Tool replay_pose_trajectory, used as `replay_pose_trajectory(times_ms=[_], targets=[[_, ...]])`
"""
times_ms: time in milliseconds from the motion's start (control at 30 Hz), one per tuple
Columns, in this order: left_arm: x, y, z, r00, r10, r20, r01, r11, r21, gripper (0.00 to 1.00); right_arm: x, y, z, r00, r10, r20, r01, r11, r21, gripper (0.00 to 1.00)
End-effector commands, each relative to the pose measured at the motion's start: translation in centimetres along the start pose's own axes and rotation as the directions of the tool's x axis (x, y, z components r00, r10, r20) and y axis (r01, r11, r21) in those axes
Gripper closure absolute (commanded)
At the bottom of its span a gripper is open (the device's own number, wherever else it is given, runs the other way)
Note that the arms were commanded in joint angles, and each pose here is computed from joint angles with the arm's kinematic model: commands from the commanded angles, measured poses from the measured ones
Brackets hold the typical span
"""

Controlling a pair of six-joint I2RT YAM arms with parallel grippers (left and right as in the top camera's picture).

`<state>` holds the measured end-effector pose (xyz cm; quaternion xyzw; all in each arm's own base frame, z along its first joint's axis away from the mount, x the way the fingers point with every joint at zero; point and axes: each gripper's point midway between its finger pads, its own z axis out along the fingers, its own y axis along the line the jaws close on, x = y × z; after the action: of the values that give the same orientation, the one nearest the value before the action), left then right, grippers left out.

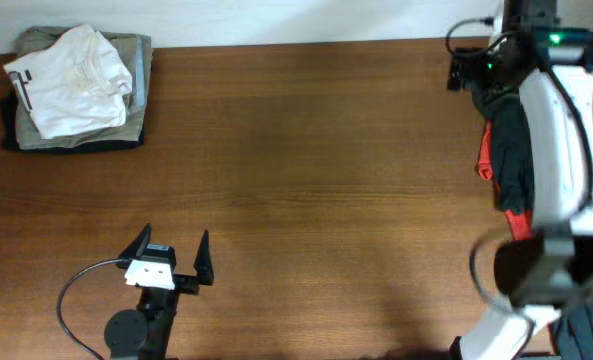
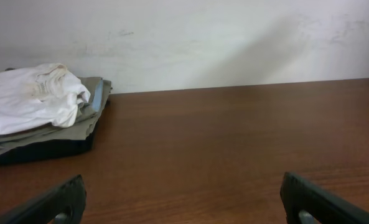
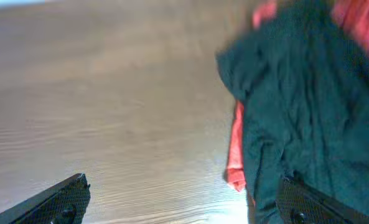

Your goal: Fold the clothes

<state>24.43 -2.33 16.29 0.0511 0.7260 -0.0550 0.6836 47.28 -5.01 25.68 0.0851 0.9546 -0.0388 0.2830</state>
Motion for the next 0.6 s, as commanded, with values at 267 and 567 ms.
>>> replay_pose_trajectory(times_ms=[267, 567], targets=[[0.2, 0.2, 0.0, 1.0, 0.019, -0.001, -0.019, 1.0, -0.012, 0.01, -0.2, 6.6, -20.7, 0.908, -0.077, 0.412, 0.153, 0.976, -0.153, 0.01], [0.2, 0.2, 0.0, 1.0, 0.019, -0.001, -0.019, 1.0, -0.012, 0.01, 9.9, 4.0, -17.6, 0.918, -0.085, 0.388, 0.144, 0.981, -0.127, 0.01]])
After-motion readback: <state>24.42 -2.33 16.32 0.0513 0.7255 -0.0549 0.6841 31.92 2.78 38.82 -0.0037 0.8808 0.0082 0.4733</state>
